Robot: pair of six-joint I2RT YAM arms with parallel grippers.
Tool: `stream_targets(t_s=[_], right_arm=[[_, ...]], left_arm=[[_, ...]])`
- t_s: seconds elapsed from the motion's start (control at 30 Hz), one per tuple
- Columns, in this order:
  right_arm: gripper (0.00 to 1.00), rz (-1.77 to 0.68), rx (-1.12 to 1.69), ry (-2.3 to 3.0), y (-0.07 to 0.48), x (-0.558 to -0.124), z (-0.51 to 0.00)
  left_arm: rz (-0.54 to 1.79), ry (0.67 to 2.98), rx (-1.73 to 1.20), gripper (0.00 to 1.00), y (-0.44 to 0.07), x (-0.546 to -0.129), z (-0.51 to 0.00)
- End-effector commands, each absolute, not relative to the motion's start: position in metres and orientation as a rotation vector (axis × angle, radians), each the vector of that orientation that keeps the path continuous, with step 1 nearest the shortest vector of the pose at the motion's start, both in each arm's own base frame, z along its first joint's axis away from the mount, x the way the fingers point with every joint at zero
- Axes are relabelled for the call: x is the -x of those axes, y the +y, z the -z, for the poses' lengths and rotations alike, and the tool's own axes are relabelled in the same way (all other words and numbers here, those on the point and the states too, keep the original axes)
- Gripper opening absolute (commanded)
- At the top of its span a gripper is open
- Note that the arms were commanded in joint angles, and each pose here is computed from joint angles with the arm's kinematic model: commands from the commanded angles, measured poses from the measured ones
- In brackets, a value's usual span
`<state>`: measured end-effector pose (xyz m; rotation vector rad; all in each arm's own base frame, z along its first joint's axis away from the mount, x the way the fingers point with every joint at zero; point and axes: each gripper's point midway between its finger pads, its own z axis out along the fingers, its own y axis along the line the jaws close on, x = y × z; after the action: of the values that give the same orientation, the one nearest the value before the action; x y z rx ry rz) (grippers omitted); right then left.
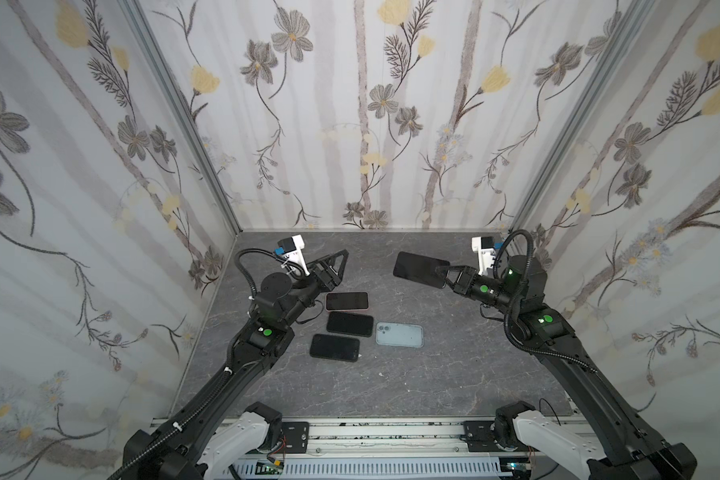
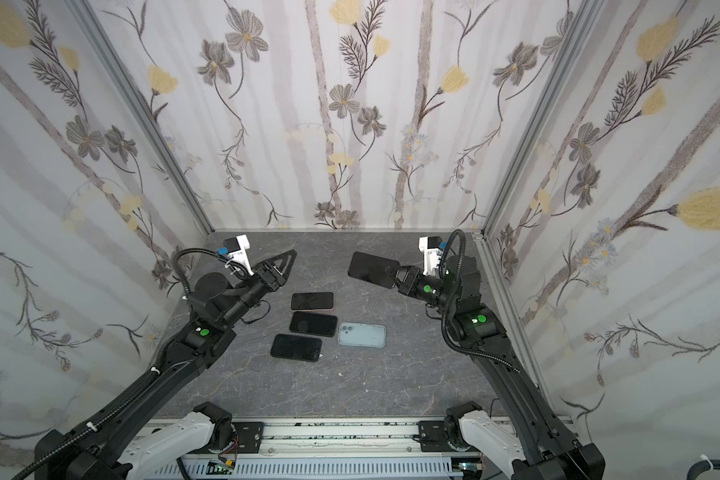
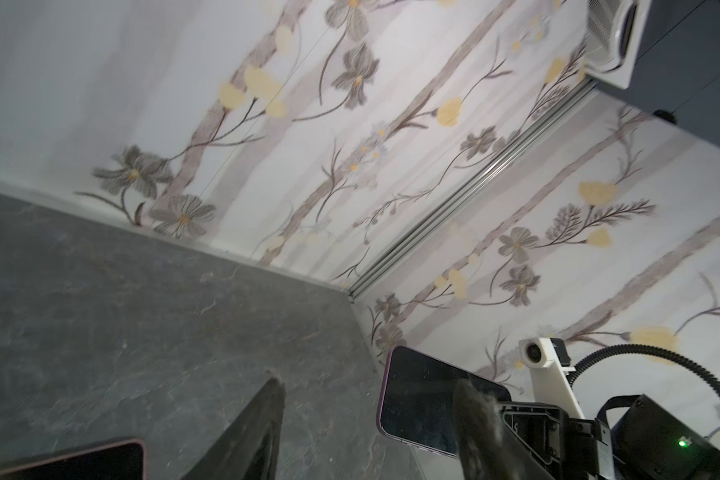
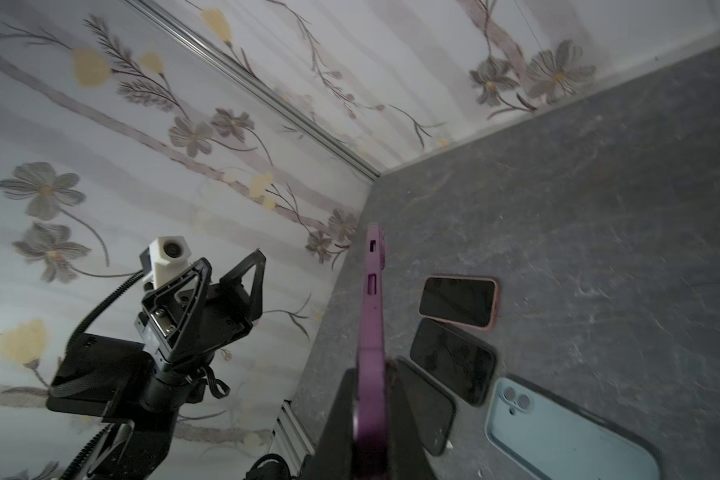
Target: Put the phone into the phone case
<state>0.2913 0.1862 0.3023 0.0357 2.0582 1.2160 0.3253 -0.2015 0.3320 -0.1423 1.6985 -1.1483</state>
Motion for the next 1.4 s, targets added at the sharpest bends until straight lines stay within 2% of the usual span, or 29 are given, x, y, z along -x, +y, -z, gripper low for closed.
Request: stream_targets(t_s=[0.0, 0.3, 0.6, 1.37], right_arm=[[0.0, -1.17, -0.013, 2.241, 0.185, -0.278, -0.25], [0.0, -1.278, -0.054, 2.387, 0.199, -0.275, -0.173], [0.0, -1.337, -0.008, 2.468, 0.214, -0.279, -0.147], [0.0, -1.386, 0.039, 2.512, 0.23, -0.287, -0.132]], left_arm=[[1.066, 1.932, 0.082, 0.64, -0.223, -0.327, -0.277], [1.028, 2.205, 0.019, 0.64, -0.267, -0.323, -0.184], [0.955, 2.387, -0.019, 0.68, -0.273, -0.316, -0.133], [1.056, 2.521, -0.038, 0.65, -0.289, -0.301, -0.089]])
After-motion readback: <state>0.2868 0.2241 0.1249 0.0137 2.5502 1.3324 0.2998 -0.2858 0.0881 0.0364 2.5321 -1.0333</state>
